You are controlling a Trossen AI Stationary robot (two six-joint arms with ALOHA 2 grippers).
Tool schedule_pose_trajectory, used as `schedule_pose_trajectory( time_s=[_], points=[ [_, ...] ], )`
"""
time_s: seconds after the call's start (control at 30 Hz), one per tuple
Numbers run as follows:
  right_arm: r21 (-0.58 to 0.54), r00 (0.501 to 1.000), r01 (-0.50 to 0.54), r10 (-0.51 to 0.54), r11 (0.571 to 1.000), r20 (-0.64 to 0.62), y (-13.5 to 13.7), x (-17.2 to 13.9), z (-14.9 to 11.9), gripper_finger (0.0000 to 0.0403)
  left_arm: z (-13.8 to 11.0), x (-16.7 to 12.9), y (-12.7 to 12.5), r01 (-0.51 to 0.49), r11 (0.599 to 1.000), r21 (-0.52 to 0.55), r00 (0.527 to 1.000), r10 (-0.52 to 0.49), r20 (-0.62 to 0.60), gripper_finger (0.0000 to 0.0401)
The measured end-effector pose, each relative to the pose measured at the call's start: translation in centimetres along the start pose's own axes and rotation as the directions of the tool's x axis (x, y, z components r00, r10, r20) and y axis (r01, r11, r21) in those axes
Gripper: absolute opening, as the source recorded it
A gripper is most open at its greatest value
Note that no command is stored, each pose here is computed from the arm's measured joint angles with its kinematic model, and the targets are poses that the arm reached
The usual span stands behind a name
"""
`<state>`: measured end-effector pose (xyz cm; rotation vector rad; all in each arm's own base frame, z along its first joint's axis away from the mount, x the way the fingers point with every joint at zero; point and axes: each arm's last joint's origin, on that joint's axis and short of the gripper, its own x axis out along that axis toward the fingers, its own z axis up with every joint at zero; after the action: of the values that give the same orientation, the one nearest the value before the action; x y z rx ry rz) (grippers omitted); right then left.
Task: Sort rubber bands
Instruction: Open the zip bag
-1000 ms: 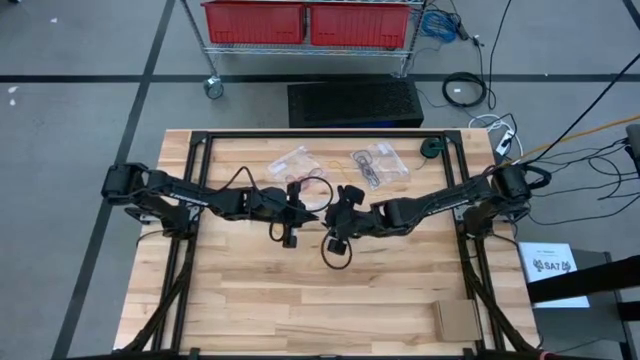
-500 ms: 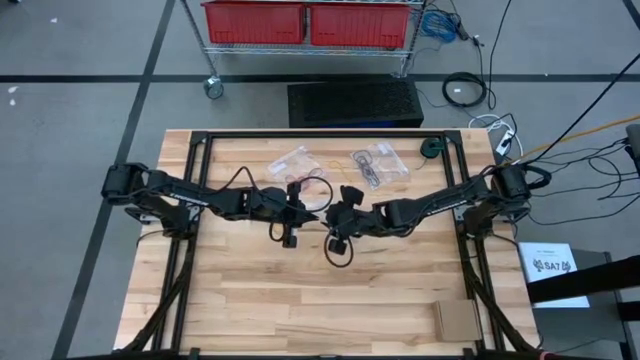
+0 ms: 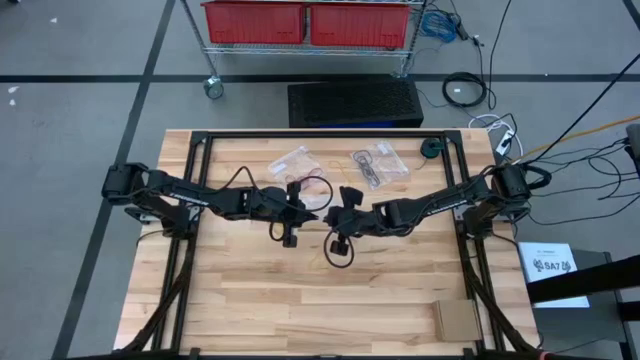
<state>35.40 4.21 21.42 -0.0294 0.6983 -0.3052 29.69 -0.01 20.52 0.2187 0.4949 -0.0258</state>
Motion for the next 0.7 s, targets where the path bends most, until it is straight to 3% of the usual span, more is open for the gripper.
schedule_pose_trajectory(
  time_s=[0.37, 0.57, 0.7],
  points=[
    [0.017, 0.993, 0.024, -0.022, 1.0, -0.112, 0.5, -0.4, -1.3, 0.0, 0.3, -0.4, 0.1, -0.004, 1.0, -0.003, 1.0, 0.004, 0.017, 0.0001],
    [0.072, 0.998, 0.054, -0.053, 0.996, -0.017, 0.9, -0.5, -0.5, 0.0007, 0.3, -0.4, 0.1, -0.003, 1.0, -0.003, 1.0, 0.003, 0.015, 0.0001],
    [0.076, 0.998, 0.058, -0.058, 0.995, 0.0, 0.6, -0.3, -0.3, 0.0043, 0.3, -0.4, 0.1, -0.002, 1.0, -0.003, 1.0, 0.002, 0.01, 0.0001]
  ],
)
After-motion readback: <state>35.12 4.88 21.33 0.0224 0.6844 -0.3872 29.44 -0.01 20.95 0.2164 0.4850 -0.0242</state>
